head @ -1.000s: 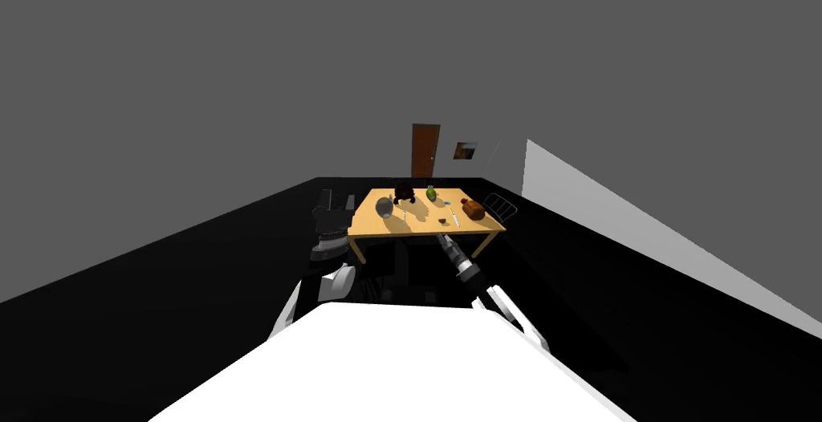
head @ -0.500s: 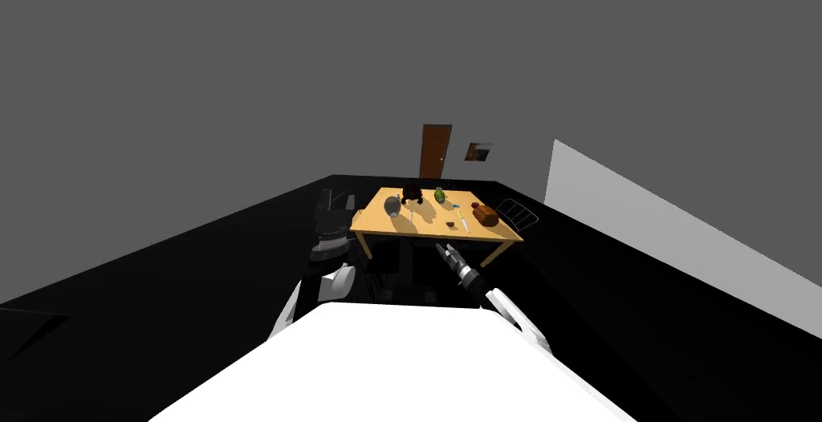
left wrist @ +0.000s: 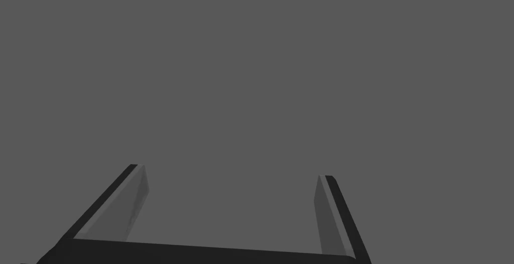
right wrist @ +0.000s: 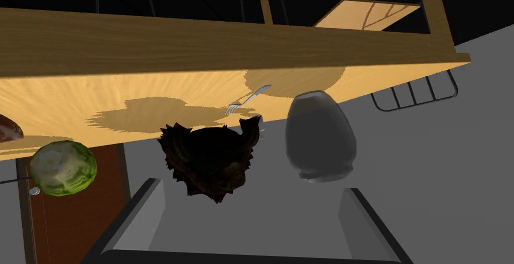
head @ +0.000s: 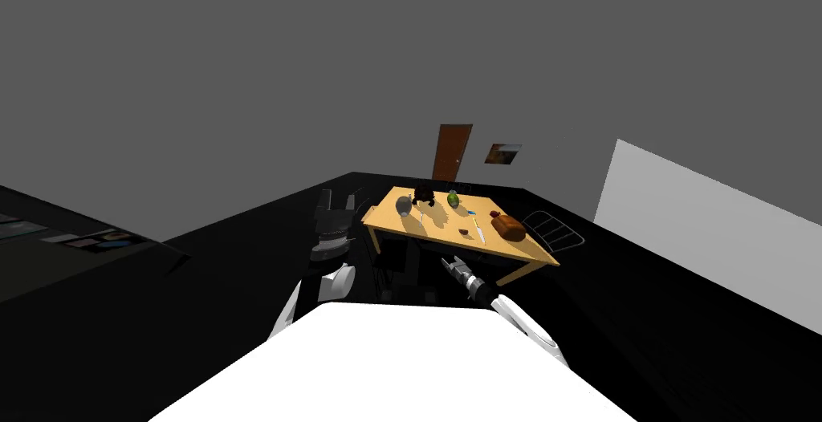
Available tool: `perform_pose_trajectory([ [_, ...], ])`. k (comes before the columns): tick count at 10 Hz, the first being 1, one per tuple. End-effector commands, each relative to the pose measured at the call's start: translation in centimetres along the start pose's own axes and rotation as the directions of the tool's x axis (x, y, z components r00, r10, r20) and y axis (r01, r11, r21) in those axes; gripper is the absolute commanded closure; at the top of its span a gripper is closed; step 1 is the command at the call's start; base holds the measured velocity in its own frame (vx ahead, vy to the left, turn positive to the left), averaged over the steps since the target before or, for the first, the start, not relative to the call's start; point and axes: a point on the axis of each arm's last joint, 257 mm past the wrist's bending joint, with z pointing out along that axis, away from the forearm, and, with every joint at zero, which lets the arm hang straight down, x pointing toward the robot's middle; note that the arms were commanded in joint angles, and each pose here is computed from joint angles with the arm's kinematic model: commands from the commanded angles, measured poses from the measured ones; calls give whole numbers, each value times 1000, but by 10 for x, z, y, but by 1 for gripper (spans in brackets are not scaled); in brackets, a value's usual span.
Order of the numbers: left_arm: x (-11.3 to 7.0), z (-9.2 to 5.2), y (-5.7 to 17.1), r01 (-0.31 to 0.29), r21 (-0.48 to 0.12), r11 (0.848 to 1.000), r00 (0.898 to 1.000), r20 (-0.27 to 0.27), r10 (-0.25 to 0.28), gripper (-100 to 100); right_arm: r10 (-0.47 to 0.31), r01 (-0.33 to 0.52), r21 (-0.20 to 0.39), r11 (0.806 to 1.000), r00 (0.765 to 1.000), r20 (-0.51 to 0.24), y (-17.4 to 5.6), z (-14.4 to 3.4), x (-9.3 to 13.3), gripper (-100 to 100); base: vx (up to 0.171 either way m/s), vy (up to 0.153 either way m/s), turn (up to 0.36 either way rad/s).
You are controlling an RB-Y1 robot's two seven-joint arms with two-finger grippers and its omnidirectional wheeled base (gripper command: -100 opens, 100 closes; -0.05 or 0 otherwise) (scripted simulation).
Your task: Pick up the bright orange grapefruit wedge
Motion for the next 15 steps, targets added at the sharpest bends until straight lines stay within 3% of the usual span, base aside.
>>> perform_pose_trajectory([
  [1,0,0,0,0,0,1000,1000,0,0,0,-101,104,34,994,992,-77,-23,-6,25,-100,17,1,265],
  [3,0,0,0,0,0,1000,1000,0,0,0,-98,103,46,994,991,-95,-30,-8,33,-100,10,-4,69],
  [4,0,0,0,0,0,1000,1000,0,0,0,-177,192,72,979,969,-170,-54,-19,55,-100,6,8,309],
  [5,0,0,0,0,0,1000,1000,0,0,0,-177,192,73,979,969,-173,-55,-19,56,-100,10,-6,153],
  [6,0,0,0,0,0,1000,1000,0,0,0,-251,281,93,955,935,-251,-82,-33,77,-100,11,-2,268],
  [7,0,0,0,0,0,1000,1000,0,0,0,-251,281,93,955,935,-251,-82,-33,77,-100,9,-7,144],
  [8,0,0,0,0,0,1000,1000,0,0,0,-318,369,104,924,889,-328,-110,-49,95,-100,9,-3,300],
  [9,0,0,0,0,0,1000,1000,0,0,0,-318,369,104,924,889,-328,-110,-49,95,-100,7,-11,128],
  [10,0,0,0,0,0,1000,1000,0,0,0,-378,453,106,885,834,-403,-138,-67,110,-100,8,-5,213],
  [11,0,0,0,0,0,1000,1000,0,0,0,-378,453,106,885,834,-403,-138,-67,110,-100,8,-8,134],
  [13,0,0,0,0,0,1000,1000,0,0,0,-477,599,83,796,706,-524,-188,-103,127,-100,11,-12,374],
  [14,0,0,0,0,0,1000,1000,0,0,0,-471,601,87,794,700,-537,-194,-108,131,-100,16,-26,99],
  [15,0,0,0,0,0,1000,1000,0,0,0,-504,664,67,745,626,-595,-219,-129,137,-100,16,-16,172],
])
